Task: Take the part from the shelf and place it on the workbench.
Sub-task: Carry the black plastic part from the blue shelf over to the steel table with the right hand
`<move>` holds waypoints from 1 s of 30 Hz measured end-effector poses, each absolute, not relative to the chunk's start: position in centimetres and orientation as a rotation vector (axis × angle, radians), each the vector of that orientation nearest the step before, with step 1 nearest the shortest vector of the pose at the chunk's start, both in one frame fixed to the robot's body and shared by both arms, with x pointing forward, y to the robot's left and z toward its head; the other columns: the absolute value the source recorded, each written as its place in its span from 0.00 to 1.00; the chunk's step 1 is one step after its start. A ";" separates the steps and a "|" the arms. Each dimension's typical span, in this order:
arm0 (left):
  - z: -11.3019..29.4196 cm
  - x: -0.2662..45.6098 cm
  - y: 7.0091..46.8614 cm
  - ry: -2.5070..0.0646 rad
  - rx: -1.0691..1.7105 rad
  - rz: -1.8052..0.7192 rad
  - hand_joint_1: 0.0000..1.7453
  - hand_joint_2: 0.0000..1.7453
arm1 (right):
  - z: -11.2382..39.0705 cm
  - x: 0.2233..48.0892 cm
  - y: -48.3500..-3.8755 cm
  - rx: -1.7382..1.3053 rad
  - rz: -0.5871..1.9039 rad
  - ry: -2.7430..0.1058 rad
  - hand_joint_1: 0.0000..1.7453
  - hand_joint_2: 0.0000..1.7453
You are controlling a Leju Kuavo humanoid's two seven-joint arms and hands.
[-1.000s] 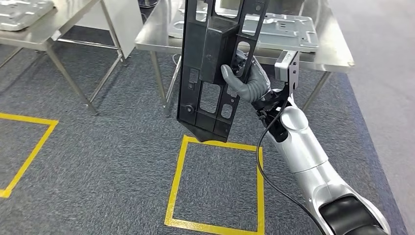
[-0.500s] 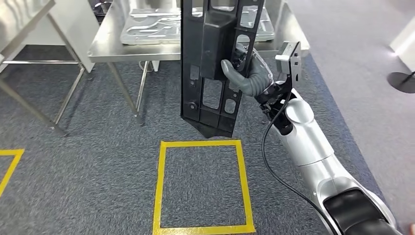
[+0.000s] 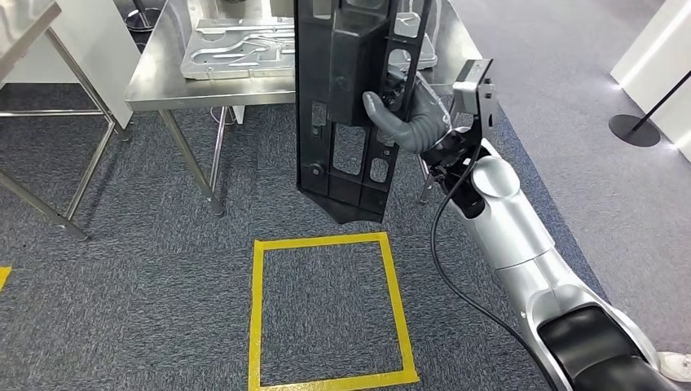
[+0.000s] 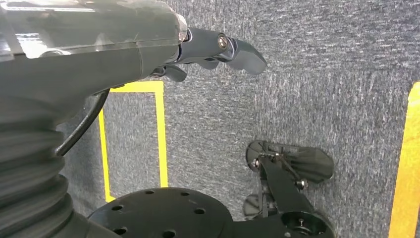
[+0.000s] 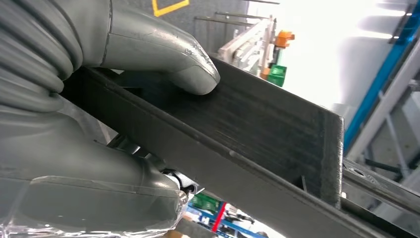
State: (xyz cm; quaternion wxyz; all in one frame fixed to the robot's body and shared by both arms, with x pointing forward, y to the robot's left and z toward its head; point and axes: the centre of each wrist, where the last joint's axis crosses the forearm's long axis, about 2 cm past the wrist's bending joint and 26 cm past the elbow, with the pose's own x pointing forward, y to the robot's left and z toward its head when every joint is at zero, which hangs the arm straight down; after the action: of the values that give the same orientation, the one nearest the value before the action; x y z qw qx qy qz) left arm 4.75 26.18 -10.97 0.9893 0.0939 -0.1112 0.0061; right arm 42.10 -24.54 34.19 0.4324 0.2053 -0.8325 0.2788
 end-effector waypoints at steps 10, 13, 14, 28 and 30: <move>-10.9 4.9 25.5 -0.254 0.172 0.009 0.00 1.00 | 36.8 43.4 -23.8 0.510 0.785 -2.056 1.00 1.00; -10.9 4.9 25.5 -0.254 0.171 0.008 0.00 1.00 | 37.1 43.4 -23.8 0.505 0.790 -2.059 1.00 1.00; -10.9 4.9 25.4 -0.253 0.169 0.005 0.00 1.00 | 37.3 43.5 -23.9 0.497 0.794 -2.063 1.00 1.00; -10.8 5.5 24.8 -0.244 0.158 -0.038 0.00 1.00 | 40.1 45.8 -25.2 0.143 0.996 -2.094 1.00 1.00; -10.8 5.5 24.8 -0.247 0.158 -0.043 0.00 1.00 | 40.2 46.0 -25.0 0.147 1.002 -2.091 1.00 1.00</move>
State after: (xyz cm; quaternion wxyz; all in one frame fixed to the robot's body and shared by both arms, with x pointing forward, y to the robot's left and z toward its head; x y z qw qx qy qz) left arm 5.48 24.77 -10.77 0.9890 0.0786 -0.1231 -0.0216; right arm 46.04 -24.95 40.23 0.3979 0.0581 -0.8256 0.3958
